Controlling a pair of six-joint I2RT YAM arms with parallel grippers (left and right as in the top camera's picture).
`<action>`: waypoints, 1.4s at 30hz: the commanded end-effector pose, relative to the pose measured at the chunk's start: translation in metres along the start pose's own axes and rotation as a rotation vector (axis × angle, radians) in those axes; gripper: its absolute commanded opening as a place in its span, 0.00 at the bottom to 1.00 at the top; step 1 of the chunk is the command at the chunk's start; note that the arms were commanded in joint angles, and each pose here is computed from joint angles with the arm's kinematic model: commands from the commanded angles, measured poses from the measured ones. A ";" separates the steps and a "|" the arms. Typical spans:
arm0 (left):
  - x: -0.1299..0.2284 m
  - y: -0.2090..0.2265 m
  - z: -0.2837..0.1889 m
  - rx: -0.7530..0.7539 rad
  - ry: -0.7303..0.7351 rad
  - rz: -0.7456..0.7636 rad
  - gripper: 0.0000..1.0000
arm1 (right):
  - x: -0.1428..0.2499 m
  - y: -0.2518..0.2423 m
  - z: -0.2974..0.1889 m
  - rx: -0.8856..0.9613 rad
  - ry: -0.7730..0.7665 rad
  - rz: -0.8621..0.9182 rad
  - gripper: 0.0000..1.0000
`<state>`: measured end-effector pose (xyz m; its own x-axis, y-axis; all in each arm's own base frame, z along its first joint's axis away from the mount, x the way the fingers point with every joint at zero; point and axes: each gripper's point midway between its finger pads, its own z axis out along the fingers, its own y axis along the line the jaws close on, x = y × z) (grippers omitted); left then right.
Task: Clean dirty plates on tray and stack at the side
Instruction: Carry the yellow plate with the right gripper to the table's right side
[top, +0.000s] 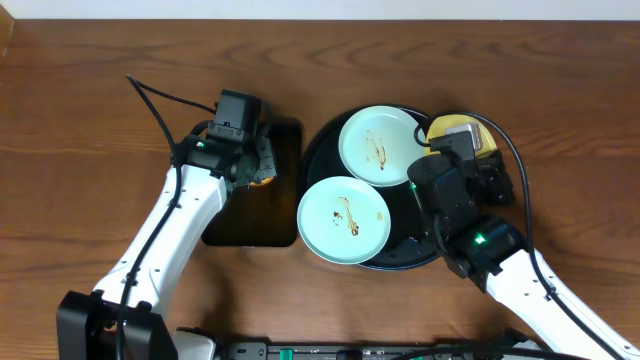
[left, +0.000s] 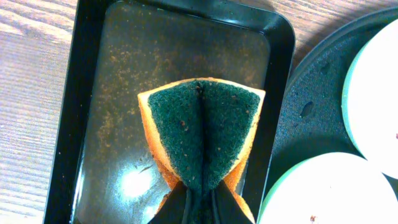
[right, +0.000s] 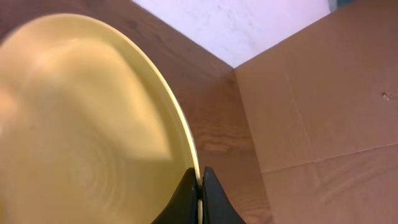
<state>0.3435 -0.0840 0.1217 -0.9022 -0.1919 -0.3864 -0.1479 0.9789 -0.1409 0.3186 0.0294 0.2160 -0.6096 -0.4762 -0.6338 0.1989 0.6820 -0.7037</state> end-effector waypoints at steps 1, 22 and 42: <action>0.000 0.003 -0.002 -0.006 -0.005 0.013 0.08 | -0.013 0.005 -0.003 -0.049 -0.033 -0.041 0.01; 0.001 0.003 -0.002 -0.006 -0.005 0.013 0.08 | 0.027 -0.013 0.044 -0.091 0.154 0.370 0.01; 0.001 0.003 -0.002 -0.006 -0.004 0.013 0.08 | 0.185 -0.082 0.132 0.046 0.664 0.949 0.01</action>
<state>0.3434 -0.0839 0.1217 -0.9023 -0.1919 -0.3861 -0.1480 0.9789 -0.1407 0.2845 -0.1833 0.1320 -0.5280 0.5216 -0.6702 0.7810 0.6082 -0.1420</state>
